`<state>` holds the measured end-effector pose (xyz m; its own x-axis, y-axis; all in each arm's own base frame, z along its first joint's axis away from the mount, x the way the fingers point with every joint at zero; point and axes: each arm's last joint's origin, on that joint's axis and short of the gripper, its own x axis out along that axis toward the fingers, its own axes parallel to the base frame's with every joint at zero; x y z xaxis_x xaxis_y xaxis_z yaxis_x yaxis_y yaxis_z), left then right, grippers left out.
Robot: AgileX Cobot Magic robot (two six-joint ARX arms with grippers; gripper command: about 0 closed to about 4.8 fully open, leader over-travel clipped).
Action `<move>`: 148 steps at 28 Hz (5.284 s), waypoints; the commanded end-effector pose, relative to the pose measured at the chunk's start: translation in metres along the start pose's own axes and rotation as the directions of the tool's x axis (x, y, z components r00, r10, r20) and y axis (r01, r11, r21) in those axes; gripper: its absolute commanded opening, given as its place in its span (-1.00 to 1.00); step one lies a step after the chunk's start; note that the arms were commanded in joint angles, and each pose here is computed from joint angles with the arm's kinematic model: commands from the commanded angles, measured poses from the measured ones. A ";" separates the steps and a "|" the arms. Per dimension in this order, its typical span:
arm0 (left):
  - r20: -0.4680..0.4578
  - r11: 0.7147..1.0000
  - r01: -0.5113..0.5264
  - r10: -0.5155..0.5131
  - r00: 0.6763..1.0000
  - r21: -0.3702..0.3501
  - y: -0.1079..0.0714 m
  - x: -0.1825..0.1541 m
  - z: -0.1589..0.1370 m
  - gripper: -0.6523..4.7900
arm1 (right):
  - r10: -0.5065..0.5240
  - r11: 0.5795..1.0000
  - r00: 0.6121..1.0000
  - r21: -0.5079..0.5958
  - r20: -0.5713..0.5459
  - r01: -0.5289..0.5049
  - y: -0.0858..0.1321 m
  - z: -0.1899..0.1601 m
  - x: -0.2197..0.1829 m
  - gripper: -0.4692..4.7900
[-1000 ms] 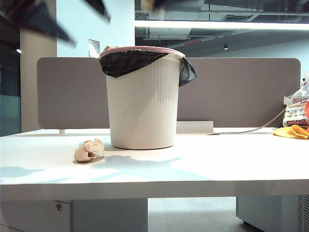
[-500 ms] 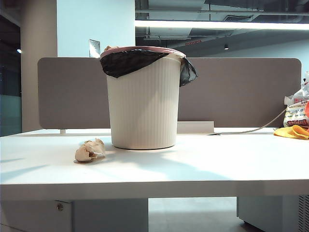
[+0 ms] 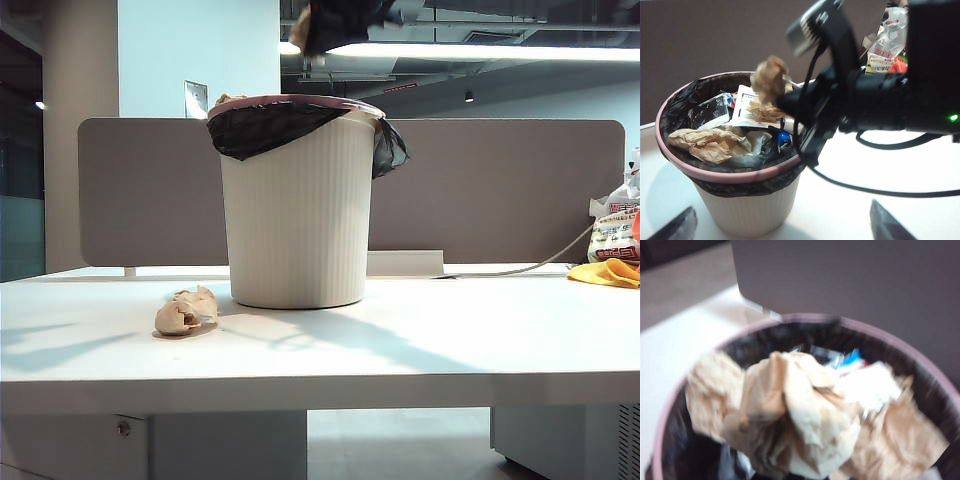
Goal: Pick up all the trash on the table and put it in the trash can.
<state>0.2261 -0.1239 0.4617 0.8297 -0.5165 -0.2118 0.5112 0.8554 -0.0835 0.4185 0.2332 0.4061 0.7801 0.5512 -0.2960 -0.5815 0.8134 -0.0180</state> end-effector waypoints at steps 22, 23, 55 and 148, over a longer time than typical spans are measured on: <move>-0.089 0.999 -0.019 0.022 0.996 0.035 -0.001 -0.018 -0.006 1.00 | 0.024 0.994 0.999 -0.106 0.037 -0.020 0.016 0.033 -0.053 1.00; -0.113 0.999 -0.019 0.023 0.993 0.034 -0.001 -0.023 -0.007 1.00 | 0.040 0.993 0.998 -0.109 0.040 -0.036 0.024 0.038 -0.063 1.00; -0.221 0.996 -0.093 0.090 0.971 -0.002 0.002 -0.126 -0.112 1.00 | 0.338 0.938 0.925 -0.021 -0.173 -0.347 0.156 -0.093 -0.037 1.00; 0.015 0.998 -0.040 0.040 0.999 0.038 -0.003 -0.062 0.004 -0.78 | 0.051 0.996 0.988 -0.077 0.144 -0.040 0.008 0.058 -0.201 -0.86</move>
<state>0.1840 -0.1003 0.4773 0.8470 -0.4986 -0.1844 0.4997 0.8651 -0.0438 0.2869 0.1480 0.5148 0.7753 0.6167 -0.1362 -0.6291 0.7732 -0.0803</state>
